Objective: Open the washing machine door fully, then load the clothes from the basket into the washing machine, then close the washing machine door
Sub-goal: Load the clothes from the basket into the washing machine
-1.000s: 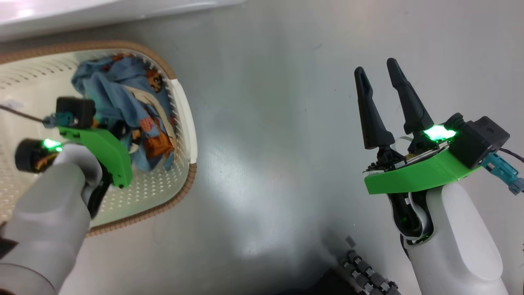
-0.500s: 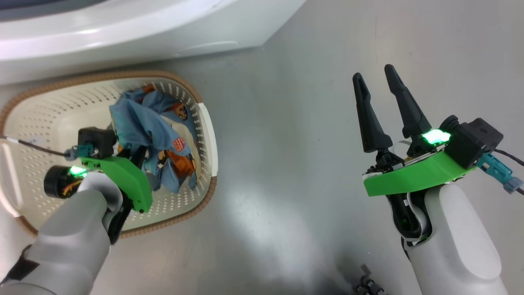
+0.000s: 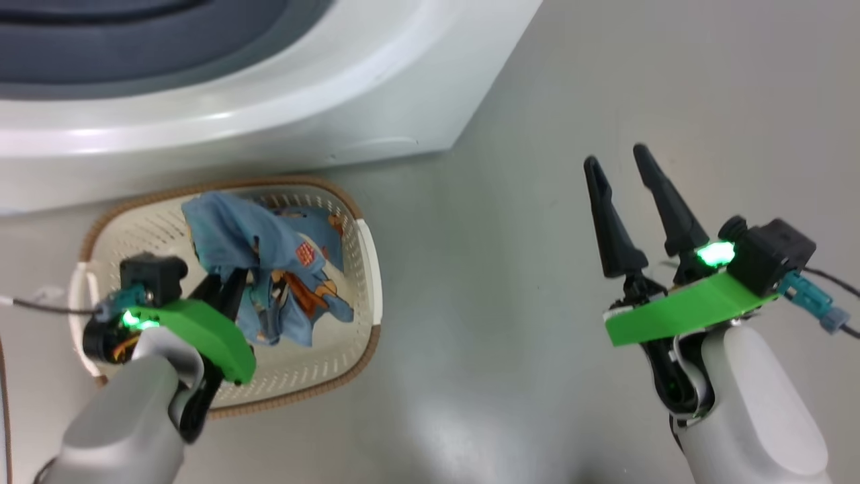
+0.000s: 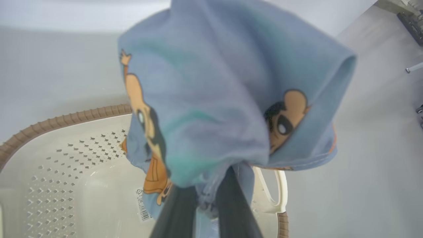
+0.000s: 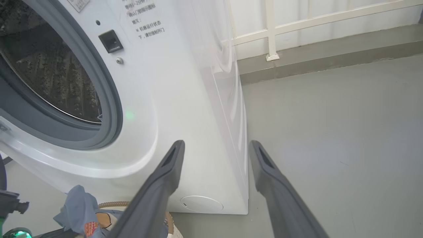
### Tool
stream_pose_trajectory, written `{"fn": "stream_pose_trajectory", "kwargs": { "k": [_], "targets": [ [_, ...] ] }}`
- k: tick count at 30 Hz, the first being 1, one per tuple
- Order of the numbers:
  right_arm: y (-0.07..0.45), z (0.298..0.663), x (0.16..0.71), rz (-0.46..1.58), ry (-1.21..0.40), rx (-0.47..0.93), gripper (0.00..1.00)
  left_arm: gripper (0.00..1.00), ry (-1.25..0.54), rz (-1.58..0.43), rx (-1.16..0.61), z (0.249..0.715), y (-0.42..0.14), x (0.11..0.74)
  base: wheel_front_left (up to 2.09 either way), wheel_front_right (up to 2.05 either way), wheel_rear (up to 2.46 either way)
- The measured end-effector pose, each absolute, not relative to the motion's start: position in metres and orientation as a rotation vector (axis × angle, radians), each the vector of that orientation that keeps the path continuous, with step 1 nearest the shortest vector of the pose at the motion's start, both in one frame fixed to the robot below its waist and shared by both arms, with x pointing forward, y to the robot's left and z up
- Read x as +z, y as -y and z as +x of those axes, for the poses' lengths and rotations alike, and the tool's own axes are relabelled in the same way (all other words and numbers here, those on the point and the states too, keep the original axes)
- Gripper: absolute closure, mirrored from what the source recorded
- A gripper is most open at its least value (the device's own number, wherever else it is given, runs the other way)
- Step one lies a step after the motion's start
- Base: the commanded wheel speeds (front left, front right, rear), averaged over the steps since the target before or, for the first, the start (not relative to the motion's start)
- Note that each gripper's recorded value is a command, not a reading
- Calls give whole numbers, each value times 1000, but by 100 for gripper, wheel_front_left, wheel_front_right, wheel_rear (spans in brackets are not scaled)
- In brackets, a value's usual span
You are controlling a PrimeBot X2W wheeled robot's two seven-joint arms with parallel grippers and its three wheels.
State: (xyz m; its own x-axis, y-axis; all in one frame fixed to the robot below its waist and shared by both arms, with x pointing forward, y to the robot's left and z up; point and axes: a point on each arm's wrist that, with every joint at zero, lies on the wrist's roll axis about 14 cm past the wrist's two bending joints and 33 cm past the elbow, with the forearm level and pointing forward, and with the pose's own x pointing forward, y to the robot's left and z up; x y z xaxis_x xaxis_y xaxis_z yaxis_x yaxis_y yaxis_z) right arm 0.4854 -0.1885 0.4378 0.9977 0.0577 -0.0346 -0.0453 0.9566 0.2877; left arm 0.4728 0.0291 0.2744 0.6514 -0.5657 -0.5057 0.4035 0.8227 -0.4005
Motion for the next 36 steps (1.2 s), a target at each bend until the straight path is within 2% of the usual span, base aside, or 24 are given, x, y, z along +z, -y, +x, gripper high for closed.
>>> {"fn": "stream_pose_trajectory", "kwargs": {
  "k": [19, 36],
  "targets": [
    [172, 458, 498, 299, 65, 129, 0, 100, -366, -320, -436, 445, -64, 380, 0, 0, 0],
    [165, 433, 517, 315, 95, 157, 0, 100, -100, -340, -331, 426, -101, 464, 0, 0, 0]
  ]
}}
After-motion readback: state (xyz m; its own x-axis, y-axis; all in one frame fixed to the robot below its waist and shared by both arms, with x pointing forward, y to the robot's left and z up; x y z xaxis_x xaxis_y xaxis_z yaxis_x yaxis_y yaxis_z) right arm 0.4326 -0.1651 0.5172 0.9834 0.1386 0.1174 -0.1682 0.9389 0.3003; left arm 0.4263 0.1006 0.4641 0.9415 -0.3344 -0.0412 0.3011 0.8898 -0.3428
